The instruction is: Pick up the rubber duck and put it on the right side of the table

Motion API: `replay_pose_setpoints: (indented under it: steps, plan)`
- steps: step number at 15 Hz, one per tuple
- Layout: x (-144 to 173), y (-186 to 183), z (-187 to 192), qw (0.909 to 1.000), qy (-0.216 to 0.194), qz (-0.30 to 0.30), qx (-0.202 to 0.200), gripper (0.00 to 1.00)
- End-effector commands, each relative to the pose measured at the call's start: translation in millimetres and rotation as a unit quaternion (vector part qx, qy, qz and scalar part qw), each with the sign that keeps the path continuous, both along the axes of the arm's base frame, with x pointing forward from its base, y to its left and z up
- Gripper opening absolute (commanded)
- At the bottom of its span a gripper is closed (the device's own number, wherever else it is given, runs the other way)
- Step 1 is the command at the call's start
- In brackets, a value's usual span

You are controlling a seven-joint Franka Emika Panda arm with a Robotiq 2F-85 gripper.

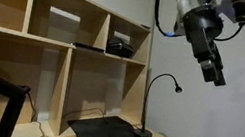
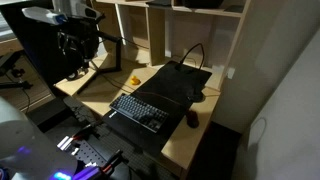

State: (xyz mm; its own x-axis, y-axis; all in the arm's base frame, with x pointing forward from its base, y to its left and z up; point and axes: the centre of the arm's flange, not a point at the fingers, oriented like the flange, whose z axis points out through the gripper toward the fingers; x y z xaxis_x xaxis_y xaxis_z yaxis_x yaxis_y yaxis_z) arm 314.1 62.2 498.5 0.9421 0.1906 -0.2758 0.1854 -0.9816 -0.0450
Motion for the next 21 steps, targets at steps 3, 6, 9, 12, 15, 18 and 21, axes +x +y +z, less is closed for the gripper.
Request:
replay_pose_setpoints:
  steps: [3, 6, 9, 12, 15, 18, 21]
  plan:
    - [0.0, 0.0, 0.0, 1.0000, 0.000, 0.000, 0.000, 1.00]
    - [0.0, 0.0, 0.0, 1.0000, 0.000, 0.000, 0.000, 1.00]
    - [1.6, -1.8, -1.3, 0.9998, -0.015, 0.015, -0.005, 1.00]
    - [6.7, -0.5, -1.8, 0.9985, -0.050, 0.022, 0.008, 1.00]
    - [12.9, 1.8, 0.0, 0.9963, -0.079, 0.024, 0.025, 1.00]
    - [16.6, 2.2, 6.3, 0.9975, -0.068, 0.016, 0.013, 1.00]
    - [16.8, 2.2, 6.4, 0.9974, -0.069, 0.016, 0.013, 1.00]
